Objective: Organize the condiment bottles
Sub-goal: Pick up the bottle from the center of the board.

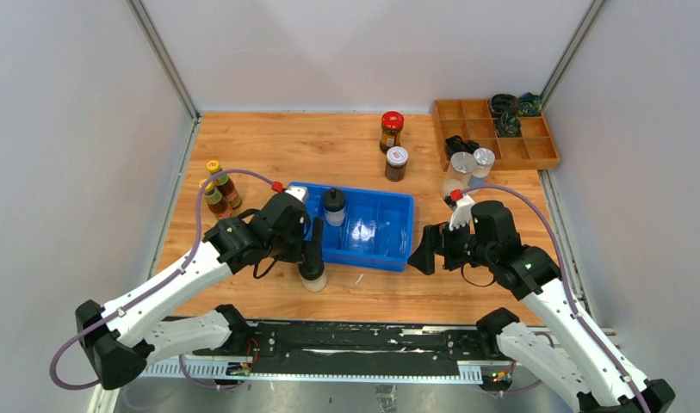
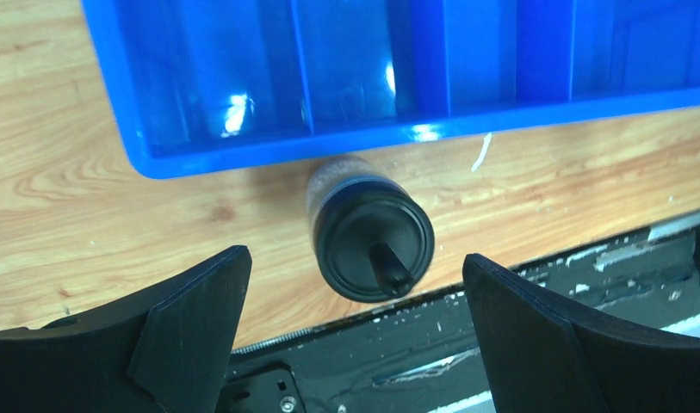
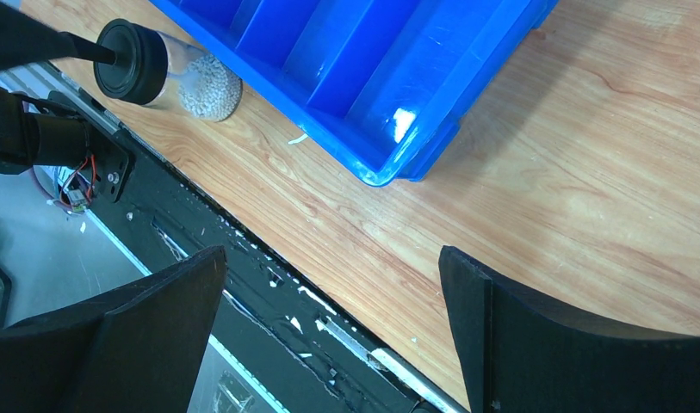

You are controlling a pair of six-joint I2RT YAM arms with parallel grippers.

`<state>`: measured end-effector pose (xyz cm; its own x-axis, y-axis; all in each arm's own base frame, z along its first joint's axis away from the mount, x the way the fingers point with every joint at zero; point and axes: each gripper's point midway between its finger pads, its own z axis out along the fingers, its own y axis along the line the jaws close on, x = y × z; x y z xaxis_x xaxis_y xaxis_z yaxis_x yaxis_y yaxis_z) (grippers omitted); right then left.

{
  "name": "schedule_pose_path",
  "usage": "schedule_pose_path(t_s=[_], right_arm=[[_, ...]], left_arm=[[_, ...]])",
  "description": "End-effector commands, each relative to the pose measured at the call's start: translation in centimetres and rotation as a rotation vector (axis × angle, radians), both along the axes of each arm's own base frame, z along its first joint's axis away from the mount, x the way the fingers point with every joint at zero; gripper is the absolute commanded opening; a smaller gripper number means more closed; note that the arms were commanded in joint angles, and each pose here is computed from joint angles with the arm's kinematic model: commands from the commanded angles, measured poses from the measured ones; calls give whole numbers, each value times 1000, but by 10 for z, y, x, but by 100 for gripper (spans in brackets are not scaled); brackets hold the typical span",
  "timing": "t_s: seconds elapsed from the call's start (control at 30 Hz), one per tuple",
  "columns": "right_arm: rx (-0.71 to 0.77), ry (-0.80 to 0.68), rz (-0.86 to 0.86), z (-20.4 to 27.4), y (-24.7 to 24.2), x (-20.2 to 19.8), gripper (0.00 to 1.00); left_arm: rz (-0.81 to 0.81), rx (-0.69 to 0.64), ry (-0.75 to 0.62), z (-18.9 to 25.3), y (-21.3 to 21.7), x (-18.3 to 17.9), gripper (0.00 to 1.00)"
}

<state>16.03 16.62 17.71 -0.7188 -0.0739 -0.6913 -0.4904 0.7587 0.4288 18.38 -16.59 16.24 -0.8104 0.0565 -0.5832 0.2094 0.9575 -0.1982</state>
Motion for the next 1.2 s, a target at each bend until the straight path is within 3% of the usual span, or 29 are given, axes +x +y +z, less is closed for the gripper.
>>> schedule_pose_path(t_s=[0.0, 1.17], right_arm=[[-2, -2, 36, -4, 3, -4, 100], [-7, 22, 43, -12, 6, -3, 100]], left_arm=[[-56, 7, 36, -8, -12, -19, 100], [-78, 161, 96, -56, -3, -36, 99]])
